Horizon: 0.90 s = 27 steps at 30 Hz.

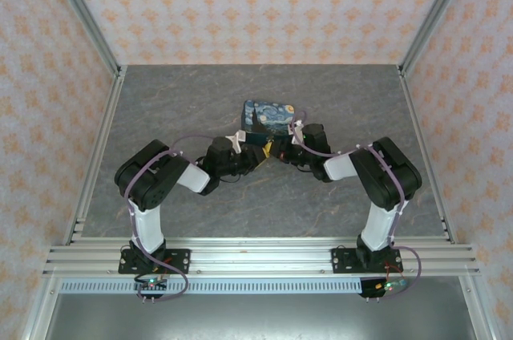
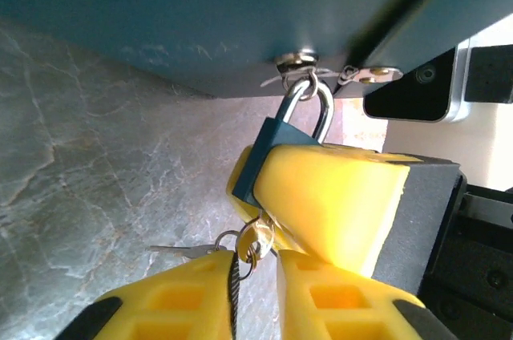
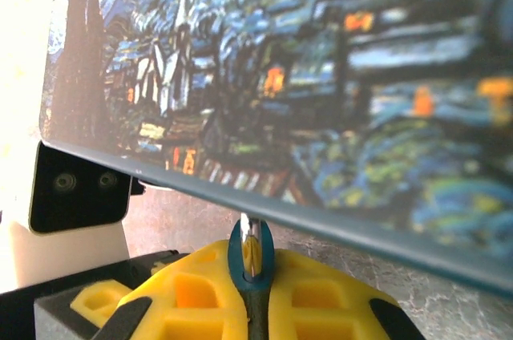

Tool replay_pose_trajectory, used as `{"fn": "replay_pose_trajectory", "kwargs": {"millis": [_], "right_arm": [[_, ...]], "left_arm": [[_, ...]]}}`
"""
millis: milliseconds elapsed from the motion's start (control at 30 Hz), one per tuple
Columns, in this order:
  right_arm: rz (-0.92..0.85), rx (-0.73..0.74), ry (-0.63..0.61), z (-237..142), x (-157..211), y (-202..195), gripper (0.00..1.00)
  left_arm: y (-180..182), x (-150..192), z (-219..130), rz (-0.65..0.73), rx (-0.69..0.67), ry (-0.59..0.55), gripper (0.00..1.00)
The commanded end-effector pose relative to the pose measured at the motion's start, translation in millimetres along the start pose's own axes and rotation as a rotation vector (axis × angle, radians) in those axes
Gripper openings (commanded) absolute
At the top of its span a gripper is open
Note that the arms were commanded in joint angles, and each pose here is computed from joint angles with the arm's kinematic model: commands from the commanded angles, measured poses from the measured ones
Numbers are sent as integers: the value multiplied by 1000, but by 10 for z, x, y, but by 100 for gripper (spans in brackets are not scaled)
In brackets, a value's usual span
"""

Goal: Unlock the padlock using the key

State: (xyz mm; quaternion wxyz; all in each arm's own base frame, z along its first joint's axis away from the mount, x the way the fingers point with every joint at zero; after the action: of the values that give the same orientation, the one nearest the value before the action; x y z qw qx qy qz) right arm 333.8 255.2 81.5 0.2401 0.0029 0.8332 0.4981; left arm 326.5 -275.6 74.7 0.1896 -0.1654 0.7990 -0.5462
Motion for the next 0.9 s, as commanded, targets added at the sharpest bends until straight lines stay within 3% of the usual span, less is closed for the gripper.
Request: {"fn": "replay_pose_trajectory", "kwargs": {"millis": [0,300,567,867], "right_arm": [[13,-69,35,50,18,129,0],[8,-47,53,32,80,77,0],[2,-41,46,-5,54,79,0],[2,-39,48,-4,58,68,0]], "left_arm": [[-217,71,59,39,89,23,16],[-84,41,107,20,46,8,15],[28,-64,-10,6,19,-60,29],[-92,-144,-78,17,51,-105,27]]}}
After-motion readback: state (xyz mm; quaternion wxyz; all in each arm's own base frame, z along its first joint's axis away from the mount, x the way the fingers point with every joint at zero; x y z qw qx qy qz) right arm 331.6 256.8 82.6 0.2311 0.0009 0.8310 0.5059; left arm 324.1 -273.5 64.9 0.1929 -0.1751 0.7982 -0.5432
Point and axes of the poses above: each hand's point on the last joint's axis, 136 mm out from that joint toward the fingers, its own z axis out along the fingers, its own y axis along the line the jaws close on, x = y × z, the point moved 3 cm from there along -z, back along the fingers, and after that the axes turned 4 degrees about -z, right-handed, at the moved point
